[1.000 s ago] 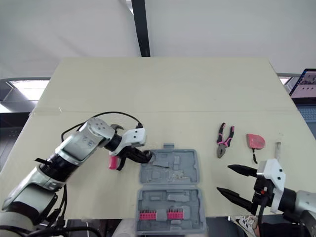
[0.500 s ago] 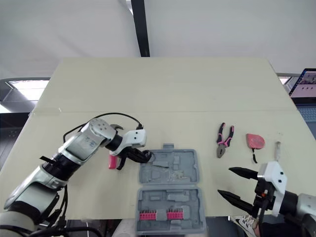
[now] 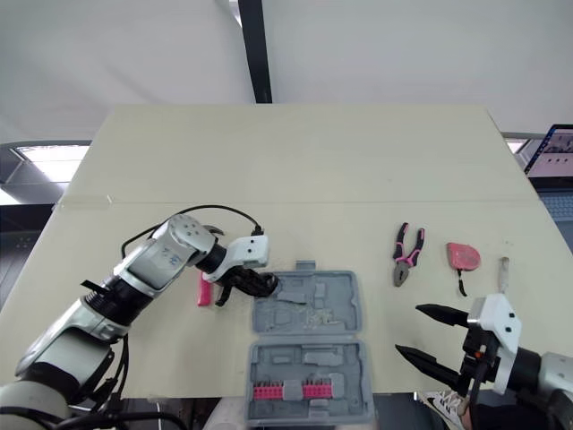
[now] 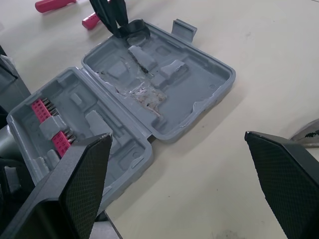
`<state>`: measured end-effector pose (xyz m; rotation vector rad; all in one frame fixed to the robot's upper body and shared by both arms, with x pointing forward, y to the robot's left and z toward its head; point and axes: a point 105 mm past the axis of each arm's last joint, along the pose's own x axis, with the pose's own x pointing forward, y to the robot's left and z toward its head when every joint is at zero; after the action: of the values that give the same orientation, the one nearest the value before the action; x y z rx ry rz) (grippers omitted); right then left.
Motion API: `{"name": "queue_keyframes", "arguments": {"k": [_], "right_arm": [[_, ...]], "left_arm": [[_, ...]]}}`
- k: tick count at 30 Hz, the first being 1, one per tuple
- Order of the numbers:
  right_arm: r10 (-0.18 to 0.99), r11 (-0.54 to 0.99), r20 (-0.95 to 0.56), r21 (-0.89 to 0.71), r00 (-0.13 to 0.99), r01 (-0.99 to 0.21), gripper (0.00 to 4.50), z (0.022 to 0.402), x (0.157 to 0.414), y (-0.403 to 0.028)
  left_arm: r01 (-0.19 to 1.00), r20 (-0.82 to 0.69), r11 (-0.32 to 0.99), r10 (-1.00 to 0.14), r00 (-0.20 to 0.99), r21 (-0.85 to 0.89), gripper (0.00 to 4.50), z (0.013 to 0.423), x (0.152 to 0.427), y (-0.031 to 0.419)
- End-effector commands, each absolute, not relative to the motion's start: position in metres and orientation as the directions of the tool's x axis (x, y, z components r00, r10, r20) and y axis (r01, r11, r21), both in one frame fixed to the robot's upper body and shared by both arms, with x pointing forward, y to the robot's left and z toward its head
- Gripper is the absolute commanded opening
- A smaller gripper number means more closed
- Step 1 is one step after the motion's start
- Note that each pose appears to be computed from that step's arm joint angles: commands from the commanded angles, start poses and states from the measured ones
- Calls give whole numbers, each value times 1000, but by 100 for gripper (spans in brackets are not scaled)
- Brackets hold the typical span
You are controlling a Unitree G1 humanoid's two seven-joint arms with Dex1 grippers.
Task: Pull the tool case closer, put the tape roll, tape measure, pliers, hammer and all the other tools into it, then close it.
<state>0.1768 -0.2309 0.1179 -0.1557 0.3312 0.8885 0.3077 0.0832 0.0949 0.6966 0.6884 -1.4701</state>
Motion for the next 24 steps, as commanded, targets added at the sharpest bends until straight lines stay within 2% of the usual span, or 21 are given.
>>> {"name": "queue_keyframes", "arguments": {"k": [1, 3, 7, 11, 14, 17, 24], "right_arm": [[732, 622, -325, -38, 599, -782, 450, 127, 177, -230], [733, 621, -325, -37, 597, -783, 450, 127, 177, -230], [736, 619, -321, -37, 596, -784, 450, 127, 178, -229], [736, 620, -319, -37, 598, -783, 450, 127, 178, -229], [735, 620, -319, -39, 598, -783, 450, 127, 178, -229], [734, 621, -318, -41, 600, -782, 450, 128, 179, -229], [734, 620, -318, -49, 601, -783, 450, 130, 182, -230]], "left_arm": [[1000, -763, -13, -647, 1, 13, 248, 107, 308, 79], [1000, -756, -6, -654, -8, -5, 345, 112, 306, 79], [1000, -737, 12, -676, -12, -27, 345, 125, 300, 80], [998, -675, 63, -736, 53, 11, 345, 145, 300, 80], [993, -642, 106, -758, 112, 48, 256, 145, 303, 83], [986, -614, 139, -772, 165, 91, 104, 139, 303, 84], [972, -525, 178, -819, 234, 155, 104, 118, 300, 84]]}}
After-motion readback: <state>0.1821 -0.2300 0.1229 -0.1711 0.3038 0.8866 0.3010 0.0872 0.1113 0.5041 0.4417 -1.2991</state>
